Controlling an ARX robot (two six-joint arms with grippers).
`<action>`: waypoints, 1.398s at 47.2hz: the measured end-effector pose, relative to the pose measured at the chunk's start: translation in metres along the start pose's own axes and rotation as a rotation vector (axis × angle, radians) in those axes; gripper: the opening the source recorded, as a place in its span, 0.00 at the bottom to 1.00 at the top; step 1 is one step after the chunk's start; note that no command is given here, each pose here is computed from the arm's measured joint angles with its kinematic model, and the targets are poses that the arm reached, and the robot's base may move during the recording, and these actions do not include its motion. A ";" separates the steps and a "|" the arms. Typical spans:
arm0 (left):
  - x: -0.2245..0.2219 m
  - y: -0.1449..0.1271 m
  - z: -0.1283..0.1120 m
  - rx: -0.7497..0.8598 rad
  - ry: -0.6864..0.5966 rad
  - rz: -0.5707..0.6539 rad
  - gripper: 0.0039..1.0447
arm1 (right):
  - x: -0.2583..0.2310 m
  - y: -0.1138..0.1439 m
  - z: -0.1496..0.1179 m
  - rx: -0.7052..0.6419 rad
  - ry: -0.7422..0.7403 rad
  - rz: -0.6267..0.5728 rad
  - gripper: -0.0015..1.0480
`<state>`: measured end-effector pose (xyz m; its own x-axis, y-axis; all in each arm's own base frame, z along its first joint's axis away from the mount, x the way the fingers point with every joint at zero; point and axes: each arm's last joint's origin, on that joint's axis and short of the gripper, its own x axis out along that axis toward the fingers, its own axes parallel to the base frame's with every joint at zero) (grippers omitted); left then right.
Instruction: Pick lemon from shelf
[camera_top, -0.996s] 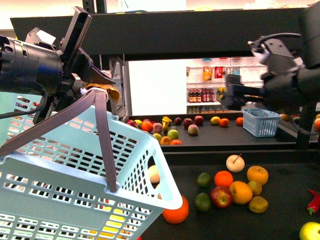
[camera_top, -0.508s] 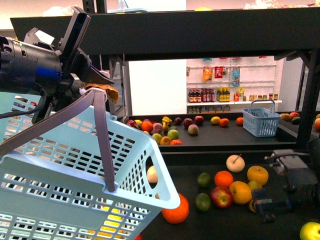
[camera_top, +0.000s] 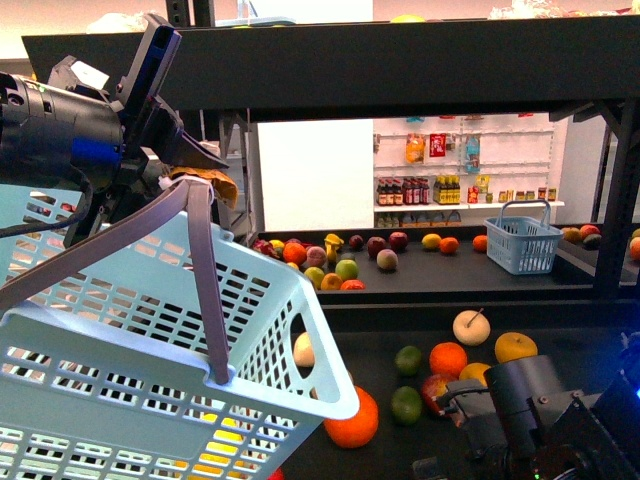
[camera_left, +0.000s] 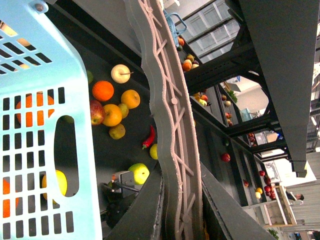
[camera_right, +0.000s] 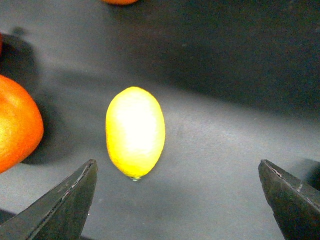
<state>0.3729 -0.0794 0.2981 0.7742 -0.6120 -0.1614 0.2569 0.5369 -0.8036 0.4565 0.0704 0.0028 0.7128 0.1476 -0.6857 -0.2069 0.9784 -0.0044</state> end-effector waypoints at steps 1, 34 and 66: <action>0.000 0.000 0.000 0.000 0.000 0.000 0.12 | 0.004 0.003 -0.002 -0.005 0.007 -0.001 0.93; 0.000 0.000 0.000 0.000 0.000 0.000 0.12 | 0.052 0.036 -0.020 -0.062 0.079 -0.009 0.93; 0.000 0.000 0.000 0.000 0.000 0.000 0.12 | 0.075 0.048 -0.025 -0.077 0.123 -0.017 0.93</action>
<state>0.3729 -0.0794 0.2981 0.7744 -0.6117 -0.1614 0.2567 0.5370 -0.8035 0.4834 0.1249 -0.0666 0.6301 0.1077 -0.7690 -0.2494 0.9659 -0.0691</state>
